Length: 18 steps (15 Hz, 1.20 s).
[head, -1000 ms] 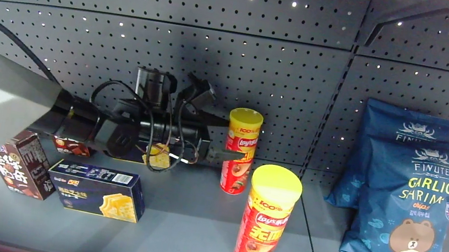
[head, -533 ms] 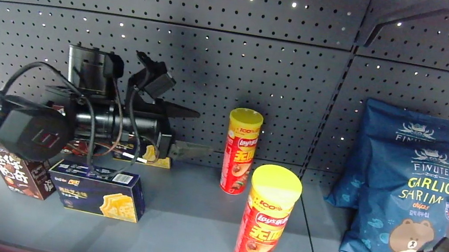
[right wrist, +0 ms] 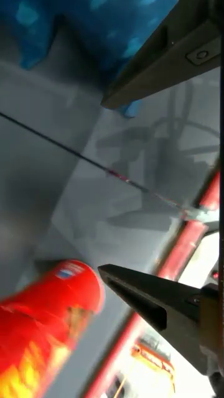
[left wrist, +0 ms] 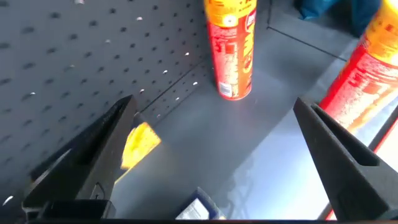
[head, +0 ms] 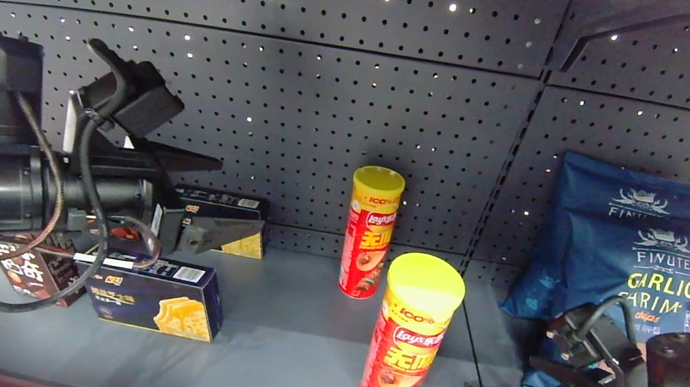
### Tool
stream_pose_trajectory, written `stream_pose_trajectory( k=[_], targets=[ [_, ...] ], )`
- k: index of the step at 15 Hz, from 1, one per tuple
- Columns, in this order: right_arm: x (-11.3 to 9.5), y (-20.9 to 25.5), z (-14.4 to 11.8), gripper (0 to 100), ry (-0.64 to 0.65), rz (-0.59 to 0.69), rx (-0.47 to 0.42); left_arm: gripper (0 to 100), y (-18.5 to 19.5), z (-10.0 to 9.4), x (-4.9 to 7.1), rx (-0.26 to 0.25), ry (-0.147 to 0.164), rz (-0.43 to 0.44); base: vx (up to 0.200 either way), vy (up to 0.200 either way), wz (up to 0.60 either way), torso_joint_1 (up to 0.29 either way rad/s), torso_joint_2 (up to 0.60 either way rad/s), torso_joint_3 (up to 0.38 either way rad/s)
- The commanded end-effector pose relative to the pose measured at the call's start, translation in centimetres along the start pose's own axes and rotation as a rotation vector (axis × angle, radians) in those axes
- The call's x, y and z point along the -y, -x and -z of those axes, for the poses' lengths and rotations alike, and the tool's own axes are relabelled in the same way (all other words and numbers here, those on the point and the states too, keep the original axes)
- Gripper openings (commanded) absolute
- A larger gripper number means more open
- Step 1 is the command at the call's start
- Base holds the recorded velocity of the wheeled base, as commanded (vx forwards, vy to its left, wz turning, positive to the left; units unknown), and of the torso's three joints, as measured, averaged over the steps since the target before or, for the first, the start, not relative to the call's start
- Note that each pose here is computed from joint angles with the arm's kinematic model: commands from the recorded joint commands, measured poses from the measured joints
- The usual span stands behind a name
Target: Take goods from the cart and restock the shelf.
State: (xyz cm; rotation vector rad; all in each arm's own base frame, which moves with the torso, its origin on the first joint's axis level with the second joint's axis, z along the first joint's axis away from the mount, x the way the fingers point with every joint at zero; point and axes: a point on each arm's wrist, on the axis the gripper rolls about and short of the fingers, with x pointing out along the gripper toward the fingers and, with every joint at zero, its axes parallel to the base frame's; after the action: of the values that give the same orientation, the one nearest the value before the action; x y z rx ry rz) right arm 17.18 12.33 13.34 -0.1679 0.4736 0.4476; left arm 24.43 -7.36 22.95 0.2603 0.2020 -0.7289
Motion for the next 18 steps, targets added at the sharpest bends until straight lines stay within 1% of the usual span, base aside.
stream_pose_trajectory(
  k=[1,4,6,12,18],
  targets=[
    [-0.5,-2.1,-0.1,100,0.011,-0.001,-0.045,100,1.8,-0.9,0.6,0.045,-0.022,-0.019,0.000,0.000,0.00,0.000,0.00,0.000],
    [-0.9,-3.5,-0.4,100,0.015,-0.003,-0.060,100,2.0,-0.9,0.2,0.042,-0.025,-0.051,0.000,0.000,0.00,0.000,0.00,0.000],
    [-1.3,-4.2,-0.8,100,0.022,-0.015,-0.056,100,2.1,-0.7,-0.2,0.039,-0.021,-0.067,0.000,0.000,0.00,0.000,0.00,0.000],
    [-3.2,-6.3,-2.0,100,0.043,-0.058,-0.043,100,2.1,-0.5,-0.2,0.032,-0.017,-0.067,0.000,0.000,0.00,0.000,0.00,0.000],
    [-4.5,-7.6,-2.6,100,0.056,-0.084,-0.035,100,2.0,-0.2,-0.2,0.025,-0.015,-0.066,0.000,0.000,0.00,0.000,0.00,0.000]
  ],
)
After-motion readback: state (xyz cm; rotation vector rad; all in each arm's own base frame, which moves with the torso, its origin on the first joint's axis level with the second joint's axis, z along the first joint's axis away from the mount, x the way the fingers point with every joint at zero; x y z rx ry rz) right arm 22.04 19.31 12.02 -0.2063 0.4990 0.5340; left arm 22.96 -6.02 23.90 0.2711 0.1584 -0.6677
